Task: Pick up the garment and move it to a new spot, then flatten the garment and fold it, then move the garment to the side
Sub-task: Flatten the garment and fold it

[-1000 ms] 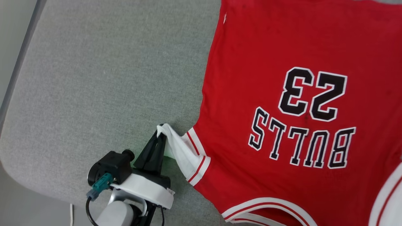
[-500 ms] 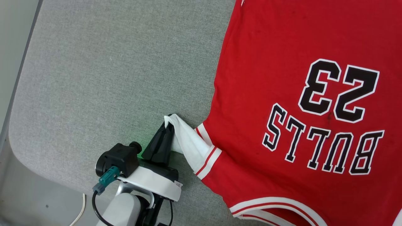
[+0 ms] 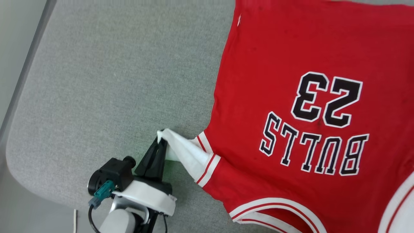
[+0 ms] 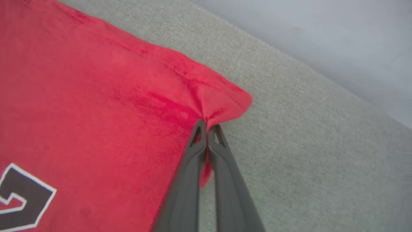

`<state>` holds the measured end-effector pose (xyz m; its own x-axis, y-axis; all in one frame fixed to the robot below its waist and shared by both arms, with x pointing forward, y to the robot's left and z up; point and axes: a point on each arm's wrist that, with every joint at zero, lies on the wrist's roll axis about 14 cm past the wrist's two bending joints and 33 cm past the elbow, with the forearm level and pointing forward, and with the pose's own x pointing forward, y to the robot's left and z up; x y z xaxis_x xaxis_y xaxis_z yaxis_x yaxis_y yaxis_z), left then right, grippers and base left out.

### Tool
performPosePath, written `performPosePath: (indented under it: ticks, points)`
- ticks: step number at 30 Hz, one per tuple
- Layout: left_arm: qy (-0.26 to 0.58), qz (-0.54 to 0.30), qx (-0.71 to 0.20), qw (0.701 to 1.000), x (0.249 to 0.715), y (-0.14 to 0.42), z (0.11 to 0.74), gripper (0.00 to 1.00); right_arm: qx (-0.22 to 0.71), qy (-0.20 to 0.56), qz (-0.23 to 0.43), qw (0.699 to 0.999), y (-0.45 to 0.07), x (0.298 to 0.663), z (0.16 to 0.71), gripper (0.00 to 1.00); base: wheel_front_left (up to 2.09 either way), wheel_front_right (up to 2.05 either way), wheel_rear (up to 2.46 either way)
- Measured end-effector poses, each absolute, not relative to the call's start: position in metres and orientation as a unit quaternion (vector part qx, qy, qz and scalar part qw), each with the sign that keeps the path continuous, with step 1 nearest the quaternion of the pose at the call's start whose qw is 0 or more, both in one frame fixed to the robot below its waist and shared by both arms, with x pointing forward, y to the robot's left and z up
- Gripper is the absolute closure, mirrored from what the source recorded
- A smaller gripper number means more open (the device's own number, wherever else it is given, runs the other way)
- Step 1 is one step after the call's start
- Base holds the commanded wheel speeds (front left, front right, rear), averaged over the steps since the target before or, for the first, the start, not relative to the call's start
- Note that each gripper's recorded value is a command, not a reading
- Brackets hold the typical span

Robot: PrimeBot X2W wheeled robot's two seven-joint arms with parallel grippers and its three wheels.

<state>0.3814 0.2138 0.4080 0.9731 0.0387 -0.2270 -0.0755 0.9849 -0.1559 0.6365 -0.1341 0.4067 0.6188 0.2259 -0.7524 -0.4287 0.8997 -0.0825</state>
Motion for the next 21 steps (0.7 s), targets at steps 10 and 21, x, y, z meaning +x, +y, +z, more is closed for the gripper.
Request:
performPosePath:
  ticks: [10,21]
  points:
    - [0.094,0.031,-0.079,0.992,0.353,0.216,0.426,1.0,-0.129,0.334,0.19,0.914,-0.172,0.578,0.461,1.0,0.0,0.0,0.0]
    - [0.081,-0.003,-0.075,0.994,0.345,0.201,0.441,1.0,-0.106,0.379,0.136,0.909,-0.263,0.456,0.451,1.0,0.0,0.0,0.0]
